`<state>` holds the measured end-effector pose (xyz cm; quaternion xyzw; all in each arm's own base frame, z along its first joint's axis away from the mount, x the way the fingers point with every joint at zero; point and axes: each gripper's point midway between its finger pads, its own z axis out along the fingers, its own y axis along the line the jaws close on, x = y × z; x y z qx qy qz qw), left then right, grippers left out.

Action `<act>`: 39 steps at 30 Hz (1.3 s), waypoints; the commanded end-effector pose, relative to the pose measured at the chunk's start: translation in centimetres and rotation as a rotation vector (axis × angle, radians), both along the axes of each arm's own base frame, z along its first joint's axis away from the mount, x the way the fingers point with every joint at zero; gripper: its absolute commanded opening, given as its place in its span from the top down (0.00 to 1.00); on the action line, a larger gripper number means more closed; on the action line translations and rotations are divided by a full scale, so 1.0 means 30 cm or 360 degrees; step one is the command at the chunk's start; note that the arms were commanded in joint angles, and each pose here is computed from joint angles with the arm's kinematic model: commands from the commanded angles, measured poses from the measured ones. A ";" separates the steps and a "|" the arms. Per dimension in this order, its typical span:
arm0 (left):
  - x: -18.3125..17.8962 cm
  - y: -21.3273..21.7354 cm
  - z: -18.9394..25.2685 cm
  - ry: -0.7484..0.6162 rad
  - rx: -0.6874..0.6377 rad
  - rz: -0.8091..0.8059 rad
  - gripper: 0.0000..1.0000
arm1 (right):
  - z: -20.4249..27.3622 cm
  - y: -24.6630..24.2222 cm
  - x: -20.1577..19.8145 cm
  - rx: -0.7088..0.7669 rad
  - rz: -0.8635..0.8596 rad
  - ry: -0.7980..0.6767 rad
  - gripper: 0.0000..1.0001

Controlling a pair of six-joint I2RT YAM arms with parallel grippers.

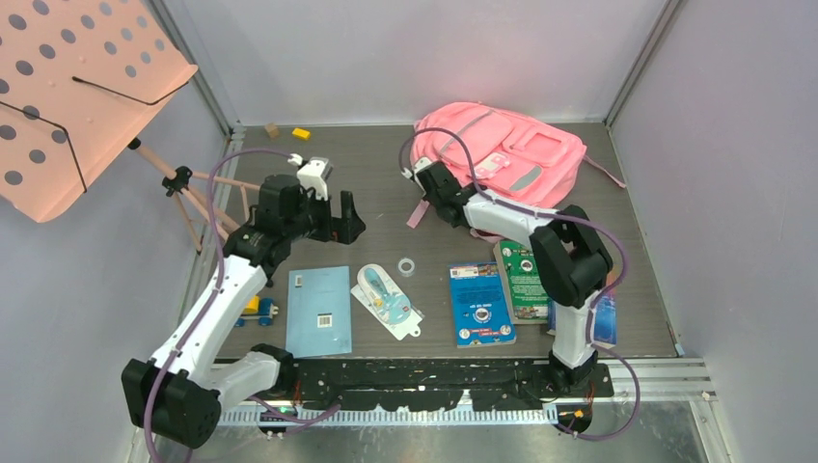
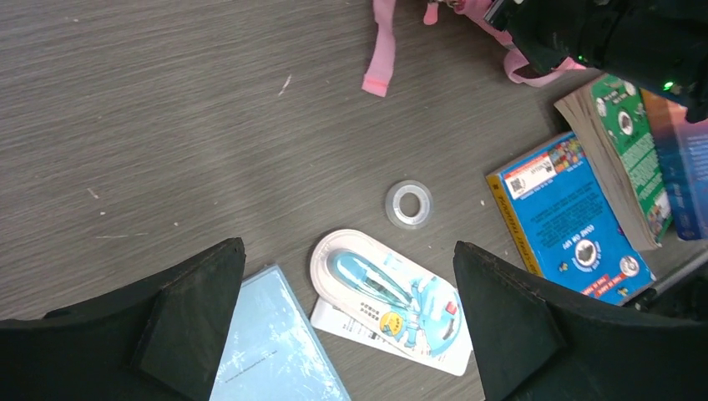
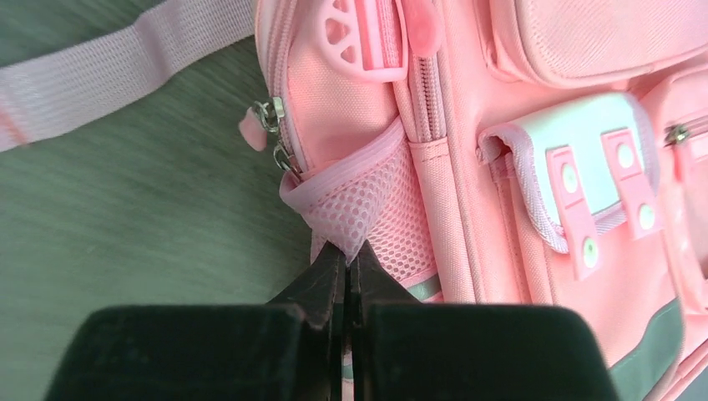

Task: Pack the student bag
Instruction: Unzip the student bag at the center of the board.

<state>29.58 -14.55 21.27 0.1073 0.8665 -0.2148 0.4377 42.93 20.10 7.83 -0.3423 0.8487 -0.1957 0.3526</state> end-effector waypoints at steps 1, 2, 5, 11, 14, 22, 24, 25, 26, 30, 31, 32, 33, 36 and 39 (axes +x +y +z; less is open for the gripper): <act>-0.053 -0.055 0.113 -0.0149 -0.0172 -0.0160 0.00 | 0.324 0.158 -0.052 0.0369 0.0309 -0.0234 1.00; -0.071 -0.062 0.126 -0.0150 -0.0227 -0.0160 0.00 | 0.336 0.188 -0.079 0.0427 0.0380 -0.0206 1.00; -0.115 -0.069 0.126 -0.0177 -0.0321 -0.0169 0.00 | 0.400 0.238 -0.182 0.0584 0.0526 -0.0205 1.00; -0.138 -0.092 0.042 -0.0070 -0.0423 -0.0138 0.06 | 0.404 0.302 -0.354 0.0883 0.0684 -0.0078 0.99; -0.142 -0.143 -0.012 -0.0016 -0.0442 -0.0177 0.08 | 0.400 0.312 -0.425 0.1032 0.0694 -0.0004 1.00; -0.186 -0.327 -0.070 -0.0028 -0.0451 -0.0328 0.14 | 0.451 0.306 -0.471 0.1253 0.0624 -0.0036 1.00; -0.166 -0.332 -0.084 -0.0076 -0.0455 -0.0298 0.15 | 0.470 0.307 -0.478 0.1284 0.0627 -0.0042 1.00; -0.153 -0.332 -0.091 -0.0095 -0.0461 -0.0280 0.16 | 0.479 0.309 -0.481 0.1301 0.0634 -0.0046 1.00; -0.140 -0.334 -0.105 -0.0098 -0.0461 -0.0260 0.17 | 0.485 0.311 -0.484 0.1316 0.0634 -0.0044 1.00; -0.107 -0.362 -0.135 -0.0094 -0.0492 -0.0244 0.21 | 0.513 0.322 -0.494 0.1366 0.0655 -0.0044 1.00; -0.101 -0.368 -0.143 -0.0084 -0.0491 -0.0243 0.22 | 0.523 0.325 -0.496 0.1388 0.0652 -0.0042 1.00; -0.095 -0.375 -0.146 -0.0085 -0.0497 -0.0242 0.23 | 0.528 0.329 -0.499 0.1410 0.0646 -0.0035 1.00; -0.089 -0.380 -0.147 -0.0087 -0.0504 -0.0240 0.24 | 0.537 0.331 -0.500 0.1425 0.0643 -0.0038 1.00; -0.076 -0.391 -0.136 -0.0112 -0.0534 -0.0238 0.29 | 0.549 0.335 -0.502 0.1450 0.0642 -0.0038 0.99; -0.062 -0.391 -0.137 -0.0133 -0.0538 -0.0217 0.33 | 0.558 0.337 -0.504 0.1468 0.0639 -0.0040 1.00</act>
